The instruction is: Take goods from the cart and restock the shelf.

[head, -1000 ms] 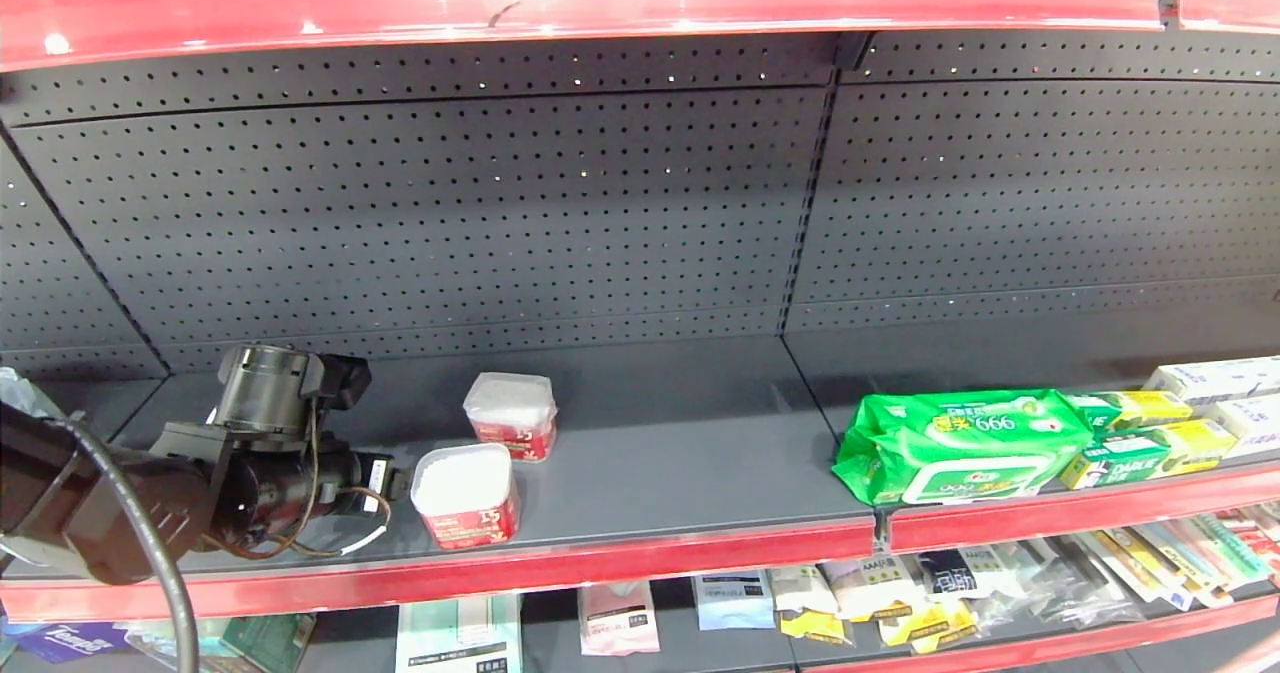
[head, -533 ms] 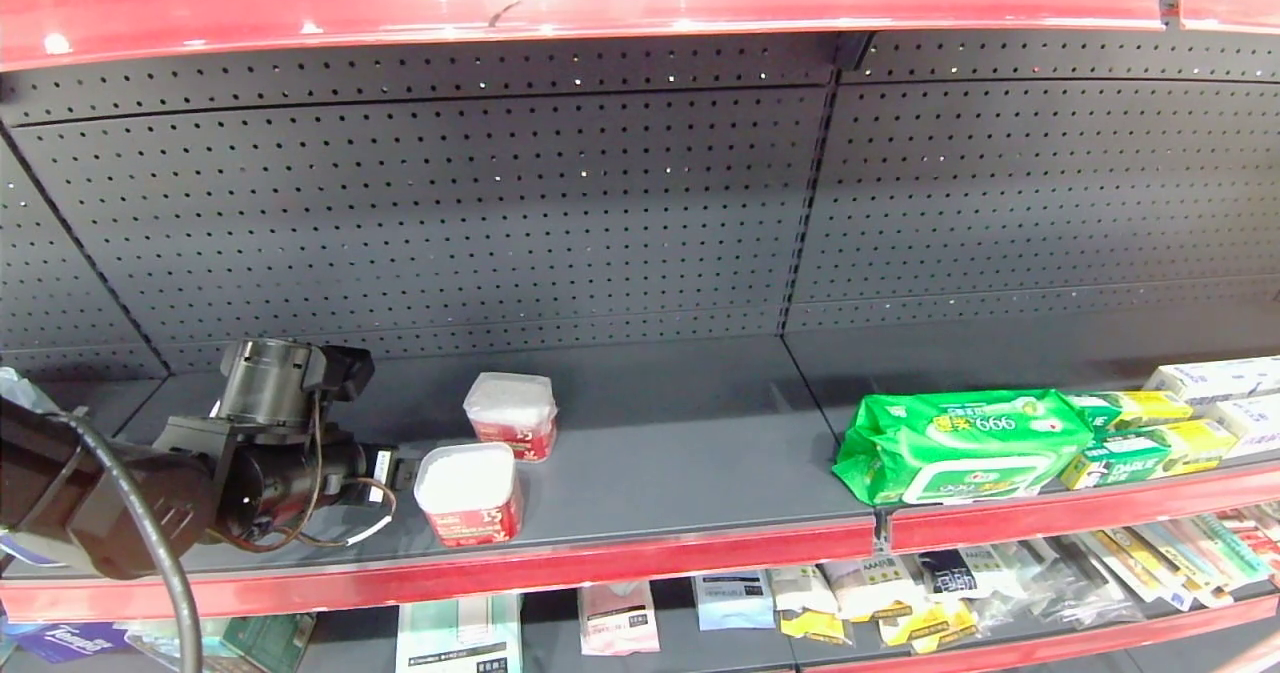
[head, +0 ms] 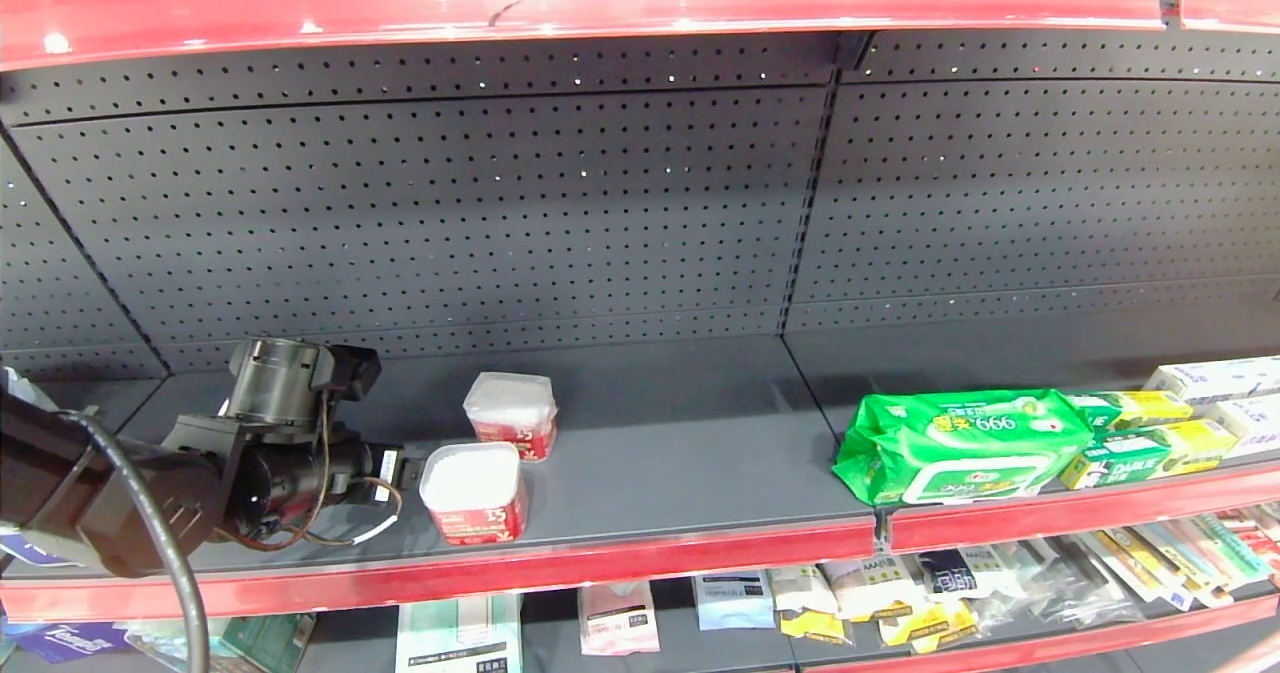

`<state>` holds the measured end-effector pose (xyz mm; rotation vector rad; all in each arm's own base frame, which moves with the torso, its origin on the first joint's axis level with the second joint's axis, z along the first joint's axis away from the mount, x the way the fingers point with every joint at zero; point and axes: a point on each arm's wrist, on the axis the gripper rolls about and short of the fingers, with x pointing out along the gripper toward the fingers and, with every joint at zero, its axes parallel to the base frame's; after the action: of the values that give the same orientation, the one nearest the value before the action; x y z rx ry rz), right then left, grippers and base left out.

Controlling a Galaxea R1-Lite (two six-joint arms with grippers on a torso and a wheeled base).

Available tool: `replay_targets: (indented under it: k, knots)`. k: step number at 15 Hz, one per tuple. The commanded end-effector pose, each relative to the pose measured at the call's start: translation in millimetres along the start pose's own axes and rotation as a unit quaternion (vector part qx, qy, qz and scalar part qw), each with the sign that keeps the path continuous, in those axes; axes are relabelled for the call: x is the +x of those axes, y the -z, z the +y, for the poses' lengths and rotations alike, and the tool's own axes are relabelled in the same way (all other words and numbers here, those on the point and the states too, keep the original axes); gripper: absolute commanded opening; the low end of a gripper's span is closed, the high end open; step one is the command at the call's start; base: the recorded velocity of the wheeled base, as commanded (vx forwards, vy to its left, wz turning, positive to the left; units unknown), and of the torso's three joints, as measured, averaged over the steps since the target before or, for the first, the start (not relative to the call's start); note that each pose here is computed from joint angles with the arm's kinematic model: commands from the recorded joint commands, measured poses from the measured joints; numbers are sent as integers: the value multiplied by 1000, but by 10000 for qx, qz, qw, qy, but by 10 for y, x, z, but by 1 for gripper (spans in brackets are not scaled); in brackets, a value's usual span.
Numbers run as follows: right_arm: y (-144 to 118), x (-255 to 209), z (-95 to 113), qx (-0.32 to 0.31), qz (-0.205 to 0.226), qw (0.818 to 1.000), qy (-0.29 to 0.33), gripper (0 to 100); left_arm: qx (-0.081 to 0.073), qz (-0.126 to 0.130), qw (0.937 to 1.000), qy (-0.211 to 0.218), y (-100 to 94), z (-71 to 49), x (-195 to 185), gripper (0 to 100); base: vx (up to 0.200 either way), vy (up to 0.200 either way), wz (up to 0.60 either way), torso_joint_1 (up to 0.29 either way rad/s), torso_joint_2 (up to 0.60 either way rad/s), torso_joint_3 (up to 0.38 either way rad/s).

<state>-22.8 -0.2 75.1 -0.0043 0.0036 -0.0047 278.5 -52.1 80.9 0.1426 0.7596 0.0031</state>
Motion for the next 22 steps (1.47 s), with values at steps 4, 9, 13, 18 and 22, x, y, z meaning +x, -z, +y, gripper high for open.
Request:
replay_targets:
  k: [4, 9, 13, 18, 22]
  knots:
    - [-1, 1, 0, -2, 5, 10000, 0, 100, 44, 5, 10000, 36, -14, -43, 34, 100, 0, 0, 0, 0, 0, 0]
    - [-1, 1, 0, -2, 5, 10000, 0, 100, 67, 8, 10000, 58, -13, -62, 38, 100, 0, 0, 0, 0, 0, 0]
    - [-1, 1, 0, -2, 5, 10000, -8, 100, 79, 14, 9999, 68, -12, -71, 36, 100, 0, 0, 0, 0, 0, 0]
    - [1, 1, 0, -2, 13, 10000, -8, 100, 87, 28, 9999, 74, -5, -76, 39, 100, 0, 0, 0, 0, 0, 0]
    - [-1, 1, 0, -2, 5, 10000, -8, 100, 80, 21, 9999, 68, -8, -73, 44, 100, 0, 0, 0, 0, 0, 0]
